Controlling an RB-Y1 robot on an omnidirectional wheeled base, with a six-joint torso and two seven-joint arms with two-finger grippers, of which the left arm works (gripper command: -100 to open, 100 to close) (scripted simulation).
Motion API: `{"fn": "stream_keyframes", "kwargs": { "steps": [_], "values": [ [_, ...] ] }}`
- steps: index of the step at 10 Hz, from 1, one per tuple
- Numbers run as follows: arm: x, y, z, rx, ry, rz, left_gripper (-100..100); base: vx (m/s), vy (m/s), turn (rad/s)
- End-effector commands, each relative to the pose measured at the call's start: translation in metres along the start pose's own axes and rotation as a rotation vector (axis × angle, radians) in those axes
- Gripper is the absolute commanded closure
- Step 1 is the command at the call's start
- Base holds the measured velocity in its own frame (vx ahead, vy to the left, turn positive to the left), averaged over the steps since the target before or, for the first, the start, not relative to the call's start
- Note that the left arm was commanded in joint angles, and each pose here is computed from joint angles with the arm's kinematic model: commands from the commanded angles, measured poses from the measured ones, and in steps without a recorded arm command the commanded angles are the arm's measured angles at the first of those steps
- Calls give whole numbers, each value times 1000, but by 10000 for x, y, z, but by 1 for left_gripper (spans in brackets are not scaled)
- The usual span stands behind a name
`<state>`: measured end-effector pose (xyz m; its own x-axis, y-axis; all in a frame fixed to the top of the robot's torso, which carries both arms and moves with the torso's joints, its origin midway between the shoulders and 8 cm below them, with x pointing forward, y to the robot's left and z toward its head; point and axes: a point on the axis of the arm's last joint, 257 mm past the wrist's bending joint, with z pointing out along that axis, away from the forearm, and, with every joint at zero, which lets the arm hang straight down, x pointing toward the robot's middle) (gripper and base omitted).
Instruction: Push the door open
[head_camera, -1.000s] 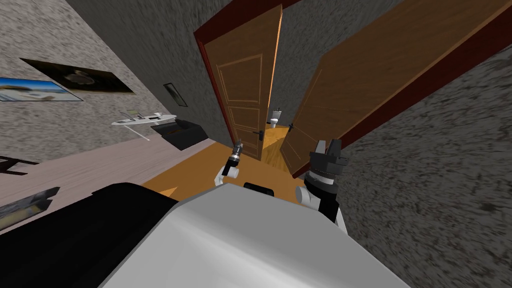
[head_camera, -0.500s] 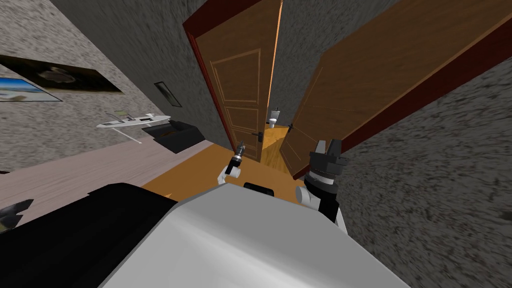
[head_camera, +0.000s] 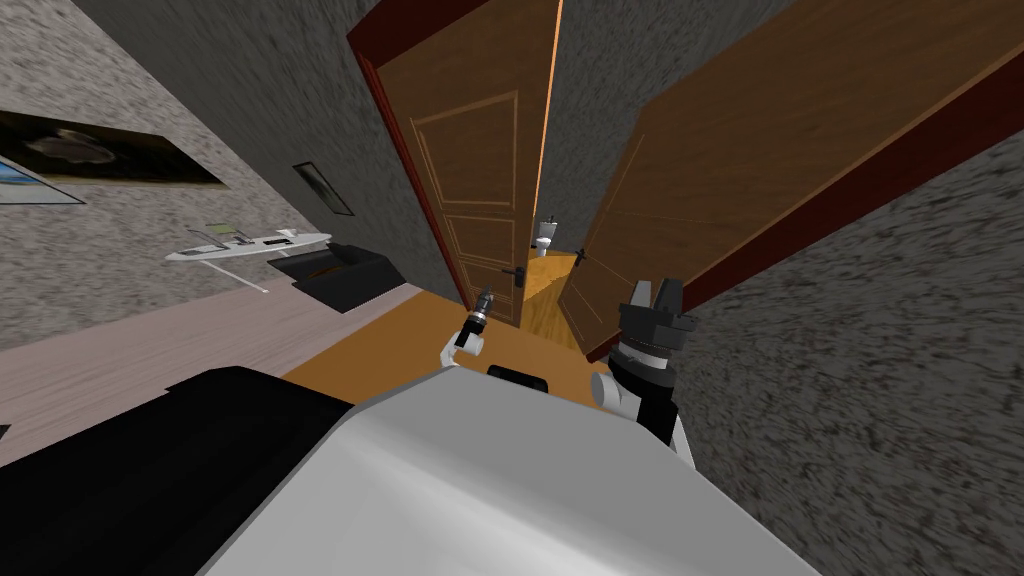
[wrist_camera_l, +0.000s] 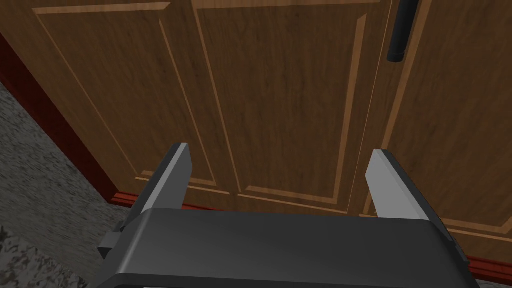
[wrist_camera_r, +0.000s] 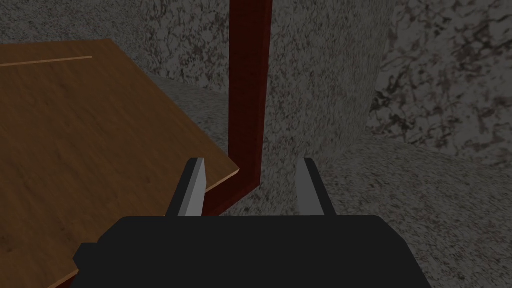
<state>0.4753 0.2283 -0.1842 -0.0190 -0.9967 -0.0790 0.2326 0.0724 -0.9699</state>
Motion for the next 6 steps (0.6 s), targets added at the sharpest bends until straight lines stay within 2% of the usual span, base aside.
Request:
{"fn": "stream_keyframes", "kwargs": {
  "steps": [1,3,4,6],
  "values": [
    [34,118,18,-23,8,-9,-100,102,48,-44],
    [110,304,37,-60,21,-23,-100,108,51,-58],
    [110,304,37,-60,21,-23,-100,105,36,-34],
    [161,422,46,-85,29,-32,-100,72,27,-32]
  ]
}}
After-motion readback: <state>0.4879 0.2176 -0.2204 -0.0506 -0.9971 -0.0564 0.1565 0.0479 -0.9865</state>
